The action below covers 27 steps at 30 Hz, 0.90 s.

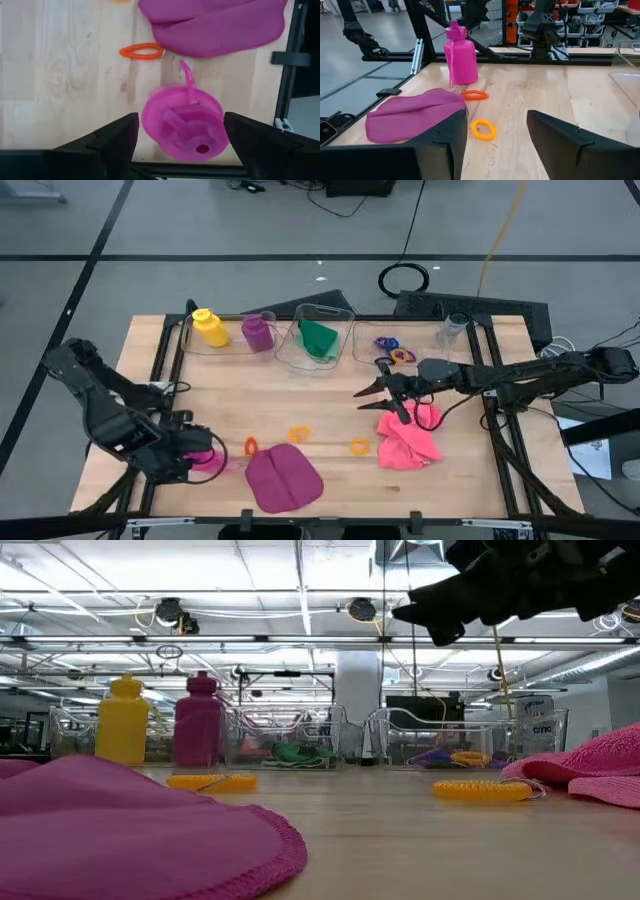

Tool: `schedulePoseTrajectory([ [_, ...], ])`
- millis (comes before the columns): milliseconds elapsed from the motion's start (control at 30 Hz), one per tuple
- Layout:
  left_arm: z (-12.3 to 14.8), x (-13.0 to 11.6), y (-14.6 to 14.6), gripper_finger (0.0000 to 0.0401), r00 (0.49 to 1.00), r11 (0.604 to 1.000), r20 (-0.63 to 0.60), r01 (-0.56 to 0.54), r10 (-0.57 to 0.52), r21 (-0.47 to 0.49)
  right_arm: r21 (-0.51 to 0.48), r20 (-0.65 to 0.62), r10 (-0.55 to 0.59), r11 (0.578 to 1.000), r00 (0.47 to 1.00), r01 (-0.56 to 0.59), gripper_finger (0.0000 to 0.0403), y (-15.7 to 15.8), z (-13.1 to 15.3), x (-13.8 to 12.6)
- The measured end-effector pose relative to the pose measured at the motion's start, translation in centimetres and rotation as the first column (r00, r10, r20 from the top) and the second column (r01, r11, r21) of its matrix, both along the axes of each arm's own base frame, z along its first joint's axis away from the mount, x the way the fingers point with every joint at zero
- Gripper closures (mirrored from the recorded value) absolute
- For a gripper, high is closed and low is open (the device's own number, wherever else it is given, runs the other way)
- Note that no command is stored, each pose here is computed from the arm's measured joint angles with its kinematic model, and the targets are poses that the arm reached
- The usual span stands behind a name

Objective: Pick & Place Sports Items
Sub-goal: Put the pink water bottle into the left transparent bin

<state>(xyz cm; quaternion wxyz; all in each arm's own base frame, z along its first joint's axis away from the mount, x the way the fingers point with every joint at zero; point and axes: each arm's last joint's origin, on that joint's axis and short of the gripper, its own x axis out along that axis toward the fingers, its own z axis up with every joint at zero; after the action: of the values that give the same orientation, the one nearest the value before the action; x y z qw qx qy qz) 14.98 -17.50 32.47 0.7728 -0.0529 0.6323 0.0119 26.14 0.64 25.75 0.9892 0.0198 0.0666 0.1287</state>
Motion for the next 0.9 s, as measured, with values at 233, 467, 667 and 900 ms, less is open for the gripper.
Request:
schedulePoseTrajectory([
  [233,-0.01,-0.51,-0.43,0.0153,0.999,0.999,-0.033,0.019,-0.020,-0.029,0.000,0.000,0.000,1.000,1.000,0.000,0.0259,0.00,-0.01,0.00],
  [467,-0.02,-0.81,-0.65,0.0153,0.999,0.999,-0.032,0.034,-0.035,-0.026,0.000,0.000,0.000,1.000,1.000,0.000,0.0259,0.00,0.00,0.01],
  [667,-0.01,-0.80,-0.63,0.0181,0.999,0.999,-0.029,0.033,-0.033,-0.024,0.000,0.001,0.000,1.000,1.000,0.000,0.0259,0.00,0.00,0.01],
  [900,-0.01,-0.80,-0.63,0.0243,0.999,0.999,-0.029,0.033,-0.033,-0.024,0.000,0.001,0.000,1.000,1.000,0.000,0.0259,0.00,0.00,0.01],
])
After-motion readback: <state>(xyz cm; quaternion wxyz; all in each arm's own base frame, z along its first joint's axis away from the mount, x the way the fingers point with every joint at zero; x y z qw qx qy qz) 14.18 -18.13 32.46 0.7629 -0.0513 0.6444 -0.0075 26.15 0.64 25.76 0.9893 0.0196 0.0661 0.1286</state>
